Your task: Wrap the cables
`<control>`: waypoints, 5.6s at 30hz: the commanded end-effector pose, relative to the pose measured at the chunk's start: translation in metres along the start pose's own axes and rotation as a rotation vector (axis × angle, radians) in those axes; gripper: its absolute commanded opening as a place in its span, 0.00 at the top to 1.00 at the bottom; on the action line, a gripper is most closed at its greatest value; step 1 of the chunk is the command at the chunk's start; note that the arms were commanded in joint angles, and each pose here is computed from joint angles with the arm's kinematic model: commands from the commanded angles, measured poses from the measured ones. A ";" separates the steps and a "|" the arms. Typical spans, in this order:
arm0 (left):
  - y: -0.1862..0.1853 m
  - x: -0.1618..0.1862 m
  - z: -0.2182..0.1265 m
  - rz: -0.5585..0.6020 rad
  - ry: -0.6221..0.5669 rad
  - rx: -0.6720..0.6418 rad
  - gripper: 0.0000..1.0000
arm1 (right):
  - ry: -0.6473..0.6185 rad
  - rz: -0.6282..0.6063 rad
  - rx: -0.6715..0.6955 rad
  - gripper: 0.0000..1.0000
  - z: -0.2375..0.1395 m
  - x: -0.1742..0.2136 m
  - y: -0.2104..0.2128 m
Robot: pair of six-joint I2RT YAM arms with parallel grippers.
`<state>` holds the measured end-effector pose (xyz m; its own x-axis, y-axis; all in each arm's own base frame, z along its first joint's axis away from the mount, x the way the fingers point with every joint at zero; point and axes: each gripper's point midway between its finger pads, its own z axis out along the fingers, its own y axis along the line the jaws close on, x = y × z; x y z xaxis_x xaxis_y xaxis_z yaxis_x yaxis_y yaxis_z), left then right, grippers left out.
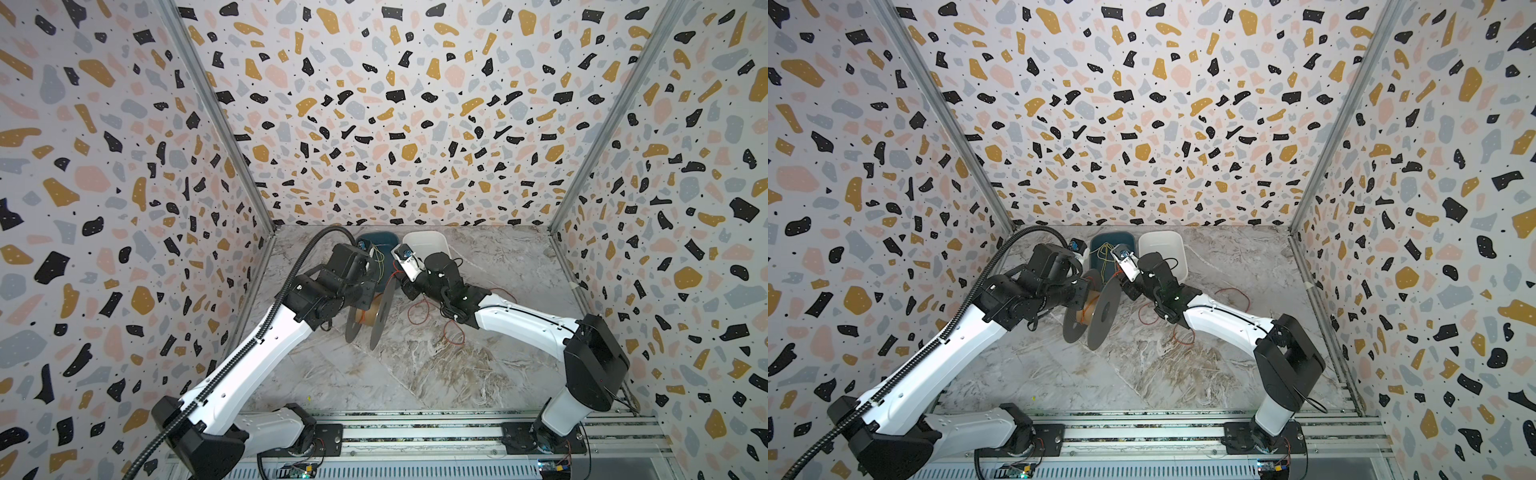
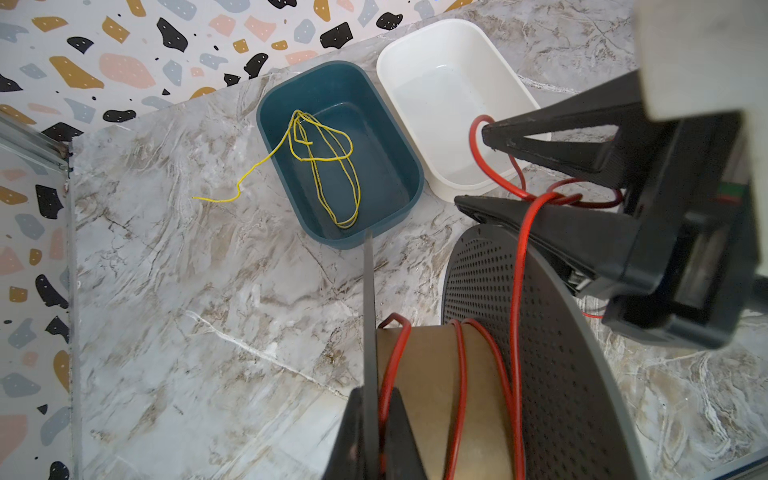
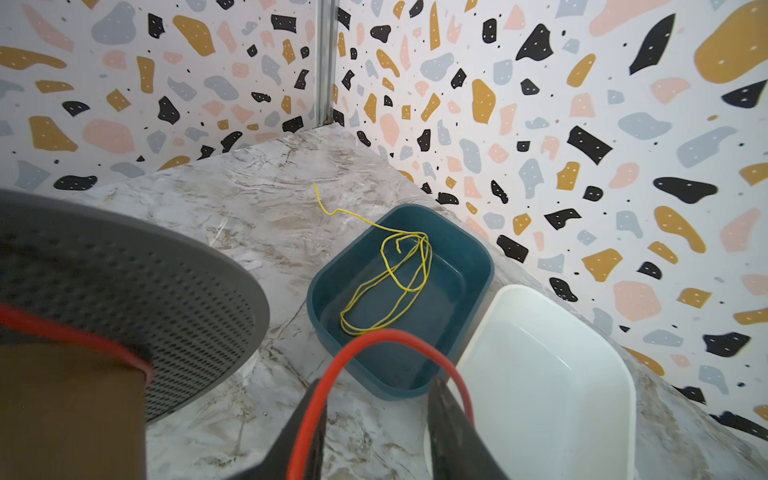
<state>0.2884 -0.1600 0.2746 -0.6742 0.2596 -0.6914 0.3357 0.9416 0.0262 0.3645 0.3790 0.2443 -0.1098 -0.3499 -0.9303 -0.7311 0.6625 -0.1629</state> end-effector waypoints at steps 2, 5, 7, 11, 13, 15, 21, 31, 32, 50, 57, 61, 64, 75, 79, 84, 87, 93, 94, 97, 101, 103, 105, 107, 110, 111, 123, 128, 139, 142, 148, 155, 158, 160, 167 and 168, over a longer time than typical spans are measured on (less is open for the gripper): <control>-0.001 -0.012 -0.018 0.000 -0.071 0.024 1.00 | 0.038 0.088 -0.055 0.55 0.006 0.002 -0.012; -0.006 -0.014 -0.020 -0.015 -0.069 0.057 1.00 | 0.086 0.162 -0.083 0.48 0.010 0.025 -0.021; -0.009 -0.015 -0.021 -0.016 -0.065 0.074 1.00 | 0.109 0.204 -0.113 0.47 0.010 0.038 -0.025; -0.010 -0.019 -0.024 -0.017 -0.072 0.079 1.00 | 0.121 0.259 -0.172 0.44 -0.002 0.055 -0.027; -0.009 -0.022 -0.026 -0.019 -0.079 0.079 1.00 | 0.120 0.273 -0.220 0.42 -0.010 0.059 -0.023; -0.008 -0.025 -0.026 -0.032 -0.083 0.081 1.00 | 0.122 0.279 -0.285 0.39 -0.021 0.064 -0.013; -0.010 -0.036 -0.026 -0.055 -0.092 0.126 1.00 | 0.142 0.286 -0.343 0.36 -0.051 0.084 0.004; -0.022 -0.050 -0.037 -0.115 -0.114 0.227 1.00 | 0.018 0.323 -0.281 0.27 -0.085 0.092 0.005; -0.024 -0.051 -0.039 -0.121 -0.115 0.239 1.00 | -0.003 0.322 -0.273 0.27 -0.086 0.092 0.005; -0.033 -0.064 -0.055 -0.209 -0.130 0.332 1.00 | -0.162 0.197 -0.266 0.25 -0.049 0.100 0.021; -0.023 -0.078 -0.061 -0.296 -0.157 0.320 1.00 | -0.188 0.205 -0.236 0.28 -0.052 0.104 0.017; -0.016 -0.083 -0.060 -0.357 -0.172 0.315 1.00 | -0.224 0.221 -0.216 0.28 -0.052 0.097 0.012; -0.013 -0.088 -0.061 -0.389 -0.188 0.315 1.00 | -0.237 0.232 -0.241 0.28 -0.046 0.091 0.014; -0.009 -0.090 -0.055 -0.432 -0.186 0.320 1.00 | -0.251 0.236 -0.350 0.30 -0.020 0.071 0.027; -0.011 -0.089 -0.054 -0.441 -0.187 0.334 1.00 | -0.259 0.228 -0.365 0.33 -0.012 0.064 0.028; -0.008 -0.089 -0.052 -0.444 -0.188 0.330 1.00 | -0.246 0.220 -0.428 0.46 0.000 0.061 0.035; -0.004 -0.091 -0.053 -0.451 -0.196 0.327 1.00 | -0.236 0.226 -0.438 0.57 0.003 0.064 0.037; 0.011 -0.093 -0.052 -0.463 -0.221 0.285 1.00 | -0.200 0.302 -0.411 1.00 0.002 0.074 0.028; 0.017 -0.093 -0.052 -0.464 -0.232 0.264 1.00 | -0.194 0.325 -0.410 1.00 -0.001 0.076 0.025; 0.039 -0.092 -0.048 -0.493 -0.254 0.204 1.00 | -0.186 0.375 -0.378 1.00 -0.012 0.082 0.014; 0.064 -0.092 -0.050 -0.544 -0.307 0.150 1.00 | -0.119 0.379 -0.274 1.00 -0.021 0.099 -0.002; 0.077 -0.091 -0.051 -0.579 -0.335 0.139 1.00 | -0.072 0.371 -0.246 1.00 -0.024 0.109 -0.008; 0.088 -0.088 -0.050 -0.610 -0.345 0.132 1.00 | -0.039 0.375 -0.213 1.00 -0.029 0.117 -0.015; 0.100 -0.087 -0.050 -0.632 -0.357 0.115 1.00 | -0.003 0.384 -0.171 1.00 -0.034 0.127 -0.024; 0.120 -0.084 -0.054 -0.655 -0.380 0.067 1.00 | 0.045 0.402 -0.095 1.00 -0.044 0.140 -0.039; 0.127 -0.082 -0.056 -0.660 -0.388 0.050 1.00 | 0.055 0.415 -0.071 1.00 -0.049 0.144 -0.045; 0.166 -0.067 -0.058 -0.766 -0.443 0.021 1.00 | 0.109 0.460 0.023 1.00 -0.075 0.161 -0.066; 0.163 -0.066 -0.050 -0.787 -0.432 0.056 1.00 | 0.148 0.369 0.029 1.00 -0.073 0.163 -0.054; 0.147 -0.079 -0.049 -0.838 -0.460 0.204 1.00 | 0.205 0.227 0.012 1.00 -0.066 0.172 -0.021; 0.142 -0.085 -0.049 -0.854 -0.474 0.255 1.00 | 0.222 0.167 -0.007 1.00 -0.064 0.173 -0.005; 0.143 -0.087 -0.047 -0.875 -0.481 0.280 1.00 | 0.222 0.078 -0.059 1.00 -0.063 0.173 0.020; 0.155 -0.088 -0.059 -0.885 -0.512 0.271 1.00 | 0.283 0.054 0.008 1.00 -0.061 0.192 0.011; 0.151 -0.093 -0.067 -0.889 -0.530 0.298 1.00 | 0.313 0.050 0.012 1.00 -0.060 0.200 0.011; 0.151 -0.096 -0.071 -0.897 -0.551 0.310 1.00 | 0.312 0.046 -0.005 1.00 -0.060 0.201 0.015; 0.167 -0.088 -0.062 -0.924 -0.573 0.219 1.00 | 0.245 -0.118 -0.002 1.00 -0.064 0.172 0.042; 0.171 -0.086 -0.063 -0.925 -0.585 0.188 1.00 | 0.237 -0.151 0.003 1.00 -0.065 0.168 0.047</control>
<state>0.3604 -0.0186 0.3427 -0.4597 -0.7066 -0.5380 -0.0947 0.6413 -0.7614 0.2712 0.3034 0.0833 -0.2399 -0.5474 -0.8017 -0.7640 0.6160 -0.1920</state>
